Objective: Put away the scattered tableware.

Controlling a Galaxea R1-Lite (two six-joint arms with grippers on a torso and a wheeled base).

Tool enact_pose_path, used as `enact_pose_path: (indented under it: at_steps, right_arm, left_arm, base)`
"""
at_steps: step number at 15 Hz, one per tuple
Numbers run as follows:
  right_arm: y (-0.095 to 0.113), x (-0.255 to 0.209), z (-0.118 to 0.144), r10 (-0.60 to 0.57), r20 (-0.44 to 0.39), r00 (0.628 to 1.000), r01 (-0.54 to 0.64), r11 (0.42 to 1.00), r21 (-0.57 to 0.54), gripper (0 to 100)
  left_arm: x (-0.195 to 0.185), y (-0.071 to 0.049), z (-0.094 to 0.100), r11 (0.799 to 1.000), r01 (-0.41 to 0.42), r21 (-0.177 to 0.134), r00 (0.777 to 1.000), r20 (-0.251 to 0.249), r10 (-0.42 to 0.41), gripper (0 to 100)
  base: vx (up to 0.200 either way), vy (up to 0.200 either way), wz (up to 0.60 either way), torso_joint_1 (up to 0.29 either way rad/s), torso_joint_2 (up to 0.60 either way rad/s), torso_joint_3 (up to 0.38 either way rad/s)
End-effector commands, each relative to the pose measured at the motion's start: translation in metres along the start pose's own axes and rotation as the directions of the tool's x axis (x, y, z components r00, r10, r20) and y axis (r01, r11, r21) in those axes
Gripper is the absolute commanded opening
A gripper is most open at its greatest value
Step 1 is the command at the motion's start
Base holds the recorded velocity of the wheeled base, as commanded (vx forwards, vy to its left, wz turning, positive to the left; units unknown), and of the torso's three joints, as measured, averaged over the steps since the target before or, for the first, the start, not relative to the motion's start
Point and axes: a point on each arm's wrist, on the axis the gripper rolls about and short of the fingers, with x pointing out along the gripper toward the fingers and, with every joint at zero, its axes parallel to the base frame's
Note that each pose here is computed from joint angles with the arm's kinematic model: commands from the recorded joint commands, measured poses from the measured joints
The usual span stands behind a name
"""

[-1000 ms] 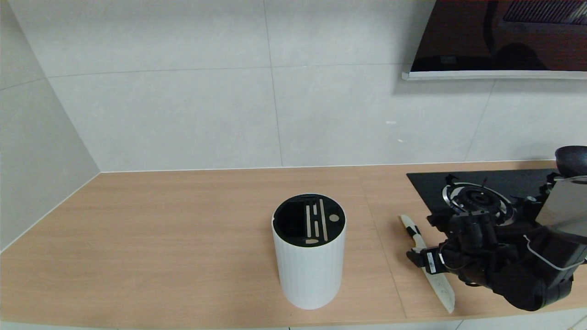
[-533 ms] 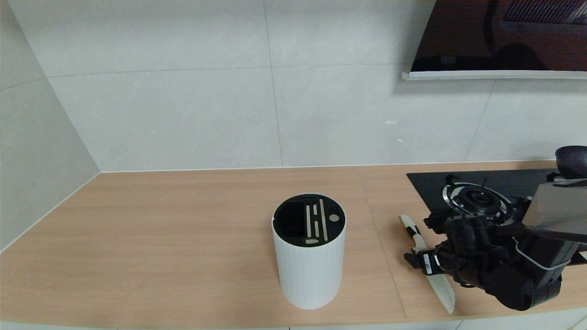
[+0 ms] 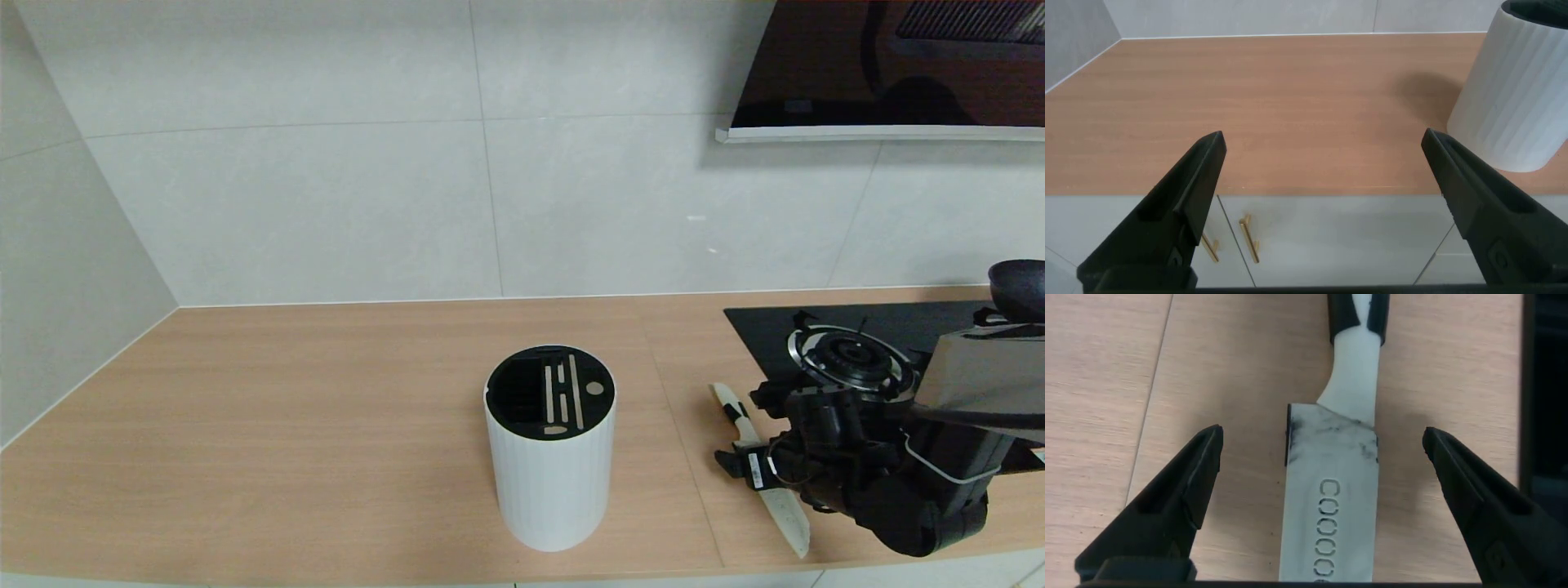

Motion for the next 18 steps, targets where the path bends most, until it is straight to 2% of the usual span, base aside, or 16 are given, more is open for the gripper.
enact_pose_path:
  at_steps: [1, 13, 14, 18]
  right_arm:
    - [0.000, 0.001, -0.001, 0.001, -0.004, 1.000, -0.001, 1.000, -0.001, 0]
    - [0.000, -0.001, 0.002, -0.001, 0.023, 1.000, 0.001, 1.000, 0.009, 0]
    - [-0.001, -0.005, 0.007, 0.000, 0.046, 0.999, 0.000, 1.000, 0.013, 100]
    - [-0.004, -0.006, 0.009, -0.011, 0.054, 0.998, 0.010, 1.000, 0.021, 100]
  left_arm:
    - [0.000, 0.000, 0.000, 1.000, 0.000, 0.000, 1.000, 0.000, 0.000, 100]
    - [0.000, 0.000, 0.000, 1.000, 0.000, -0.003, 1.000, 0.000, 0.000, 100]
    - [0.000, 0.000, 0.000, 1.000, 0.000, -0.003, 1.000, 0.000, 0.000, 100]
    - [0.000, 0.000, 0.000, 1.000, 0.000, -0.003, 1.000, 0.000, 0.000, 100]
  base:
    - [0.000, 0.000, 0.00, 0.000, 0.00, 0.000]
    - [0.000, 0.000, 0.00, 0.000, 0.00, 0.000]
    - [0.000, 0.000, 0.00, 0.000, 0.00, 0.000]
    - [0.000, 0.000, 0.00, 0.000, 0.00, 0.000]
